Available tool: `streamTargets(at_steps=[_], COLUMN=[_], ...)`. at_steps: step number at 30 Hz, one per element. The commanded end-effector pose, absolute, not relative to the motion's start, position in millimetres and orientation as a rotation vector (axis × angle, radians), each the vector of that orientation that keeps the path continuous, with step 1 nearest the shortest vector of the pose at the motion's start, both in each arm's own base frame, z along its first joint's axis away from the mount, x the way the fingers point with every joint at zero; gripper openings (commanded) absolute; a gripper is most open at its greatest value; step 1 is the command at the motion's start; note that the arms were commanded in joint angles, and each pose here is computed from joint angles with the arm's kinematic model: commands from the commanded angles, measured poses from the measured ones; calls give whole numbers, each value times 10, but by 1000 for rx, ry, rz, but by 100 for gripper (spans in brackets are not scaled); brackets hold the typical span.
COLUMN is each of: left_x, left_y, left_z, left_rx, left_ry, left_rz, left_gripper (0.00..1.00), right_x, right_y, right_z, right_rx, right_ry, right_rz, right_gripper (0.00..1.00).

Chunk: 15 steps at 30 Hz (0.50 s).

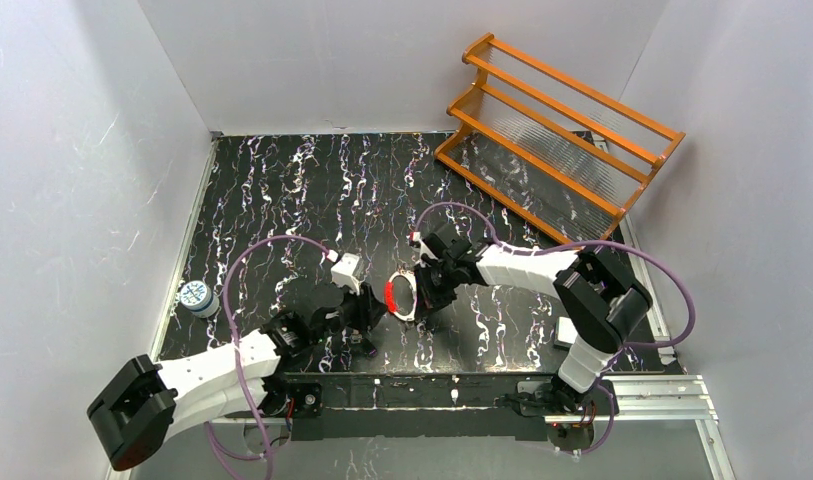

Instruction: Put the keys on the keyring

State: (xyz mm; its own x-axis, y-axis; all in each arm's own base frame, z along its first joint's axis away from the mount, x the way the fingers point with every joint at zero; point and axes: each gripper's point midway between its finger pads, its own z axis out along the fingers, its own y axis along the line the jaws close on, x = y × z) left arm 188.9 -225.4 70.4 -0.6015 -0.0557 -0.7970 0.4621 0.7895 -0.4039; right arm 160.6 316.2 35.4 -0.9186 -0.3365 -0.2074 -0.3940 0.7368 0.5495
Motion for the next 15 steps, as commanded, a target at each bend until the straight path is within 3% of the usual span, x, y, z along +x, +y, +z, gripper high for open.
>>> streamTargets(at_steps=[1,9,15], left_x=[1908,1929,1891], left_y=[-2192,-2280,-2349], left_z=[777,1386,1933], left_rx=[348,559,732], left_ry=[2070,1832,1590], left_rz=[-700,-711,-700], left_gripper=[36,36,37], right_x=[1784,2328,2384], right_y=[3261,3235,3294], right_z=[795,1505,1879], right_rx=[-785,-986,-1220], right_ry=[2659,2321,1949], right_rz=[930,677,679], right_gripper=[1,1,1])
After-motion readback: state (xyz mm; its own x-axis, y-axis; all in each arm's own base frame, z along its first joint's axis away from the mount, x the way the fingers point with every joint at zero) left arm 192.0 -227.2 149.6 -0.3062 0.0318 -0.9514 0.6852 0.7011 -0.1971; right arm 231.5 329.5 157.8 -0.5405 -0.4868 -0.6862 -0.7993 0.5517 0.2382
